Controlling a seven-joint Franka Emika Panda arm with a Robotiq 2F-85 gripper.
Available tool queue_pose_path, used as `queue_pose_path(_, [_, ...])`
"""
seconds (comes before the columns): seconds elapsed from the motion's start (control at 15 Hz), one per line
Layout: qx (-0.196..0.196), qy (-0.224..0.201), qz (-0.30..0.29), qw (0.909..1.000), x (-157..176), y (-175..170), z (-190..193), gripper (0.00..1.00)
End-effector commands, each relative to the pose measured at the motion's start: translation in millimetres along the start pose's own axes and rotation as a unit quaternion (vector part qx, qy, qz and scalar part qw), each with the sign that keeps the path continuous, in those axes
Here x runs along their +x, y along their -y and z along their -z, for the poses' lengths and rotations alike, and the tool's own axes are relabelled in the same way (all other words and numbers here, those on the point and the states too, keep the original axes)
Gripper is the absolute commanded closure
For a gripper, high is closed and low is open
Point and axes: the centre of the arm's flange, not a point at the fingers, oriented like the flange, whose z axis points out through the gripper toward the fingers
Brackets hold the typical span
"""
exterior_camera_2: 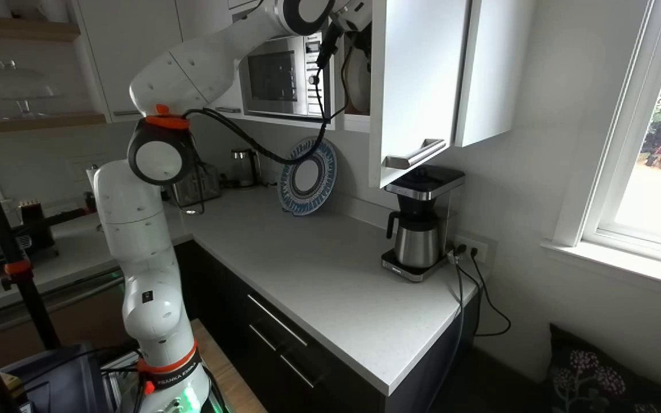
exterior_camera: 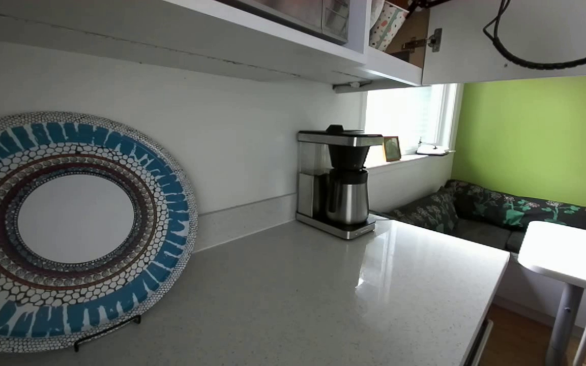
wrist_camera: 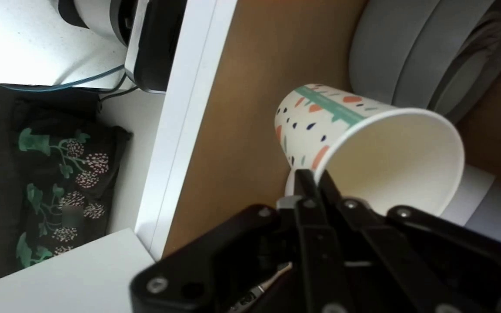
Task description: Put the white plate into the cupboard
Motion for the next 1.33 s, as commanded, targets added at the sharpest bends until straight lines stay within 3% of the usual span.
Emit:
queue_pose_path(0.0, [-0.013,0.013,-0.014,0.9997,7,13,-1,0.99])
queue_pose_path(0.6, [-0.030,0.022,-0.017,0.9992,3,9,-13,0.99])
queue_pose_path(0.73, [-0.031,0.020,-0.015,0.9992,4,8,-17,0.71])
queue_pose_path(1.27, [-0.035,0.019,-0.015,0.9991,10,7,-29,0.13])
